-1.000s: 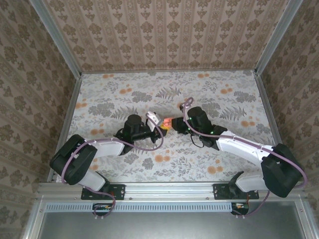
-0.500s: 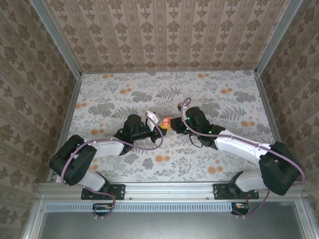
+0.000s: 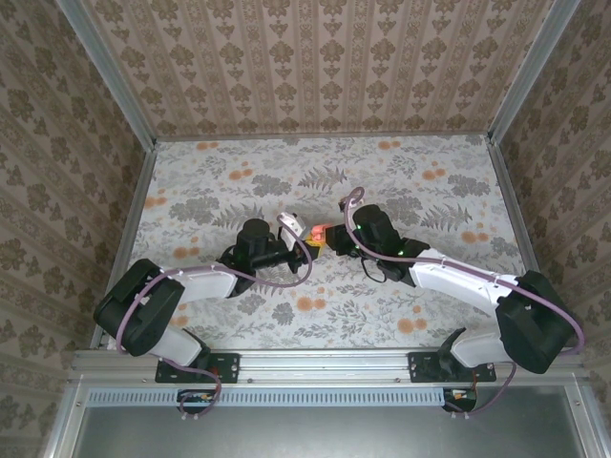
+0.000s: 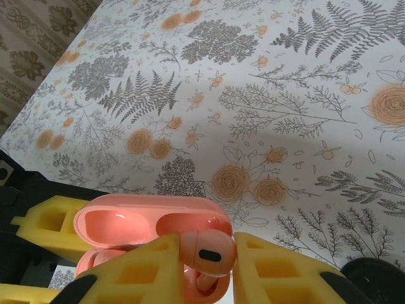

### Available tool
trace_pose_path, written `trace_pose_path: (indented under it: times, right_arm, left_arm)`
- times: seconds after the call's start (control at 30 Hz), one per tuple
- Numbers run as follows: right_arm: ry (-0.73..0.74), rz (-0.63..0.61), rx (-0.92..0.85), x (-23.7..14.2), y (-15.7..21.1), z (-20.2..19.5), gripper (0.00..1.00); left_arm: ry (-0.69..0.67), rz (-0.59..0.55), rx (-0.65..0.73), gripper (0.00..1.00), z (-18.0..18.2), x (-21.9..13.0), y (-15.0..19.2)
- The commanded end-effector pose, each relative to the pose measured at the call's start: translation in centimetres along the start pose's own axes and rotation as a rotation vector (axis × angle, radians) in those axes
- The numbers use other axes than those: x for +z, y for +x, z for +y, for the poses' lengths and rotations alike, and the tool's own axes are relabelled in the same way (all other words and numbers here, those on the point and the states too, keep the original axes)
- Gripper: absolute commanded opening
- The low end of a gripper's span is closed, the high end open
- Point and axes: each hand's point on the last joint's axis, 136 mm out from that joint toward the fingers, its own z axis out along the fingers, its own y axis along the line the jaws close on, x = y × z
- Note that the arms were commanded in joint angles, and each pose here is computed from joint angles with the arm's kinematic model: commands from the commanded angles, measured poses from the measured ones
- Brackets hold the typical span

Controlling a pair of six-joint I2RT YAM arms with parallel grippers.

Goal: Insert the wireless bluetooth earbuds into the charging case

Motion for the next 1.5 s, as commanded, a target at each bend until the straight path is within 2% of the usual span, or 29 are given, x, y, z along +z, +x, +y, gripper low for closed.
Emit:
trace_pose_path:
  times: [0.0,0.27,0.77,1.47]
  right_arm:
    - [0.077,0.054,-0.034,-0.6,0.9,-1.1,0.22]
    - [0.098,0.054,-0.053,-1.1,0.9,-1.5,0.22]
    - [-0.026,0.068,-0.001,0.0,1.3,0.7,0.24]
    - [-0.051,0.055,0.034,-0.1,1.1,1.1,0.35]
  left_arm:
    - [-0.010,-0.122,0.052,0.15,0.1,-0.8,-4.0]
    - [-0.013,-0.125,0.056,0.15,0.2,-0.9,-4.2]
    - [-0.011,-0.138,0.059,0.15,0.1,-1.0,-4.7]
    - [-0.016,-0.134,0.055,0.15,0.2,-1.2,-4.6]
